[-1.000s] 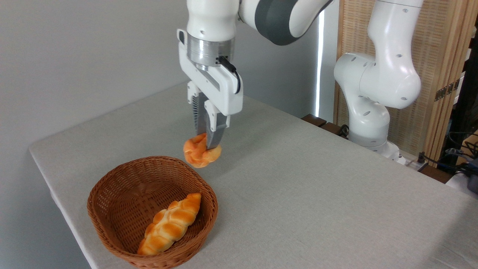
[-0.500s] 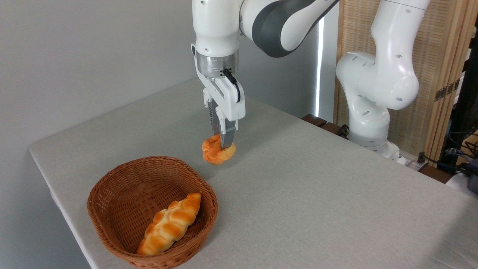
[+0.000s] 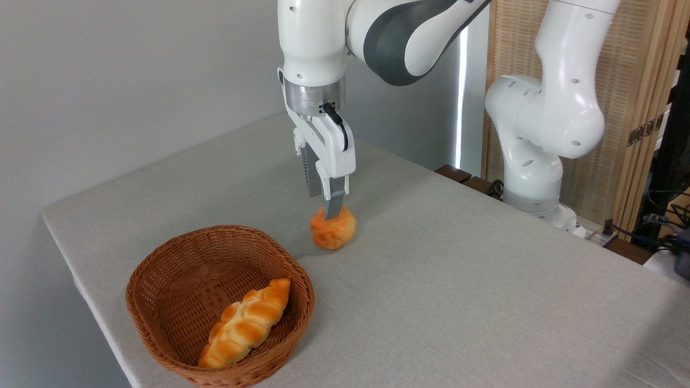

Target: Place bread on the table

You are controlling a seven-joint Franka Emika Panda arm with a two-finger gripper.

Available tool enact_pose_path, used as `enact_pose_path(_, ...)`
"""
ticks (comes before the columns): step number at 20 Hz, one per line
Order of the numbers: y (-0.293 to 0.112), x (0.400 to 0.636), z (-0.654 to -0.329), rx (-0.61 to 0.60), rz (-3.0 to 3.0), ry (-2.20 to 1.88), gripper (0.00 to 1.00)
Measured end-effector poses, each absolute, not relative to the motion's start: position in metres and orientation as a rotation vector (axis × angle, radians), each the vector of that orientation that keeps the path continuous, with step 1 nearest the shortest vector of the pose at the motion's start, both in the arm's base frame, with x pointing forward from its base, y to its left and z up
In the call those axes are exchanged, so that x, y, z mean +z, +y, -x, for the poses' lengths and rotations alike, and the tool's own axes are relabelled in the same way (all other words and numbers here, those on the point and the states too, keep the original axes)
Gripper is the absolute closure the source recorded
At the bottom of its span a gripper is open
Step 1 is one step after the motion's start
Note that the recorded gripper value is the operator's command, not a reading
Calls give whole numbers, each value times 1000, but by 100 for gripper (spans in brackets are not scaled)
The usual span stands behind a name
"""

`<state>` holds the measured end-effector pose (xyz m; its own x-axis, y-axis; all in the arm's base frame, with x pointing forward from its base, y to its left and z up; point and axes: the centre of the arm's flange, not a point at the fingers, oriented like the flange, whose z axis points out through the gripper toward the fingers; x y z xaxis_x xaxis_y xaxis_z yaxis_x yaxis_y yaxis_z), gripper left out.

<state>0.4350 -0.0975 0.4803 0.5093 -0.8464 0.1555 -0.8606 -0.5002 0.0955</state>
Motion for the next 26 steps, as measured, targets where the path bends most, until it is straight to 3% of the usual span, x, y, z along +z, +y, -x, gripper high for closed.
enact_pose_path(10, -95, 489, -438, 151, -2593, -1528, 0)
enact_pose_path(15, -82, 534, -454, 267, -2633, -1470, 0)
enact_pose_path(20, -67, 592, -485, 208, -2704, -1320, 0)
enact_pose_path(26, -51, 609, -517, 122, -2782, -1242, 0)
